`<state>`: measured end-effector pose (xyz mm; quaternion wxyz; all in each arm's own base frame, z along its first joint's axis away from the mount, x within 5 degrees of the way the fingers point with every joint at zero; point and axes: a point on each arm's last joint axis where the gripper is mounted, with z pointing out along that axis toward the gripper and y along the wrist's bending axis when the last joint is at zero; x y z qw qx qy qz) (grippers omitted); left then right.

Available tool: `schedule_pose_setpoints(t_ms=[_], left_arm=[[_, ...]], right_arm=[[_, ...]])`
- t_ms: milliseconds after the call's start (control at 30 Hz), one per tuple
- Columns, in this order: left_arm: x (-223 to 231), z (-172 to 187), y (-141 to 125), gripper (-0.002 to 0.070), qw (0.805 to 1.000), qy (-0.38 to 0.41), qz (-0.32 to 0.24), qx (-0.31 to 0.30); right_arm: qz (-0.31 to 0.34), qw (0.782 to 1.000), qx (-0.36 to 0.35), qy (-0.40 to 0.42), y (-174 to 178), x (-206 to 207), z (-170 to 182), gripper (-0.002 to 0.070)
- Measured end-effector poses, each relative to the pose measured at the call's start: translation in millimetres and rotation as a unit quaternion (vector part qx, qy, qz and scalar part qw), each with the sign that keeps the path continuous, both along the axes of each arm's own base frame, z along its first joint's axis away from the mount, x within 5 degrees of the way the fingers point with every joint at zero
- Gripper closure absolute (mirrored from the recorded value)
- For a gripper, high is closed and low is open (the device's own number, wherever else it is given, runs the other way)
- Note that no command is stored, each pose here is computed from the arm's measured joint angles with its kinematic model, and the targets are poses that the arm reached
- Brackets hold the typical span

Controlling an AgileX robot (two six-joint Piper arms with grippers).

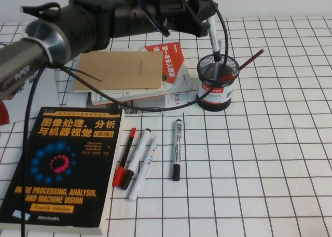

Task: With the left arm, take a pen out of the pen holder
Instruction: 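Take a marker out of the pen holder and lay it on the table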

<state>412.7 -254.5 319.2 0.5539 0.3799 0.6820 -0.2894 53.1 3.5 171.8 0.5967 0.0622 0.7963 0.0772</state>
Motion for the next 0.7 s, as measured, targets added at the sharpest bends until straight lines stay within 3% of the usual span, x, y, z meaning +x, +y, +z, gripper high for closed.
schedule_pose_setpoints(t_ms=[267,367,567,700], left_arm=[[-37,67,23,0.0554,0.997,-0.055,0.006,0.054],[-54,84,34,0.0554,0.993,-0.055,0.019,0.103],[-71,78,55,0.0554,0.972,0.063,0.083,0.212],[-74,59,69,0.0554,0.938,0.156,0.127,0.283]], right_arm=[[0.000,1.000,0.000,0.000,0,0,0,0.0692],[0.000,1.000,0.000,0.000,0,0,0,0.0693],[0.000,1.000,0.000,0.000,0,0,0,0.0693],[0.000,1.000,0.000,0.000,0,0,0,0.0692]])
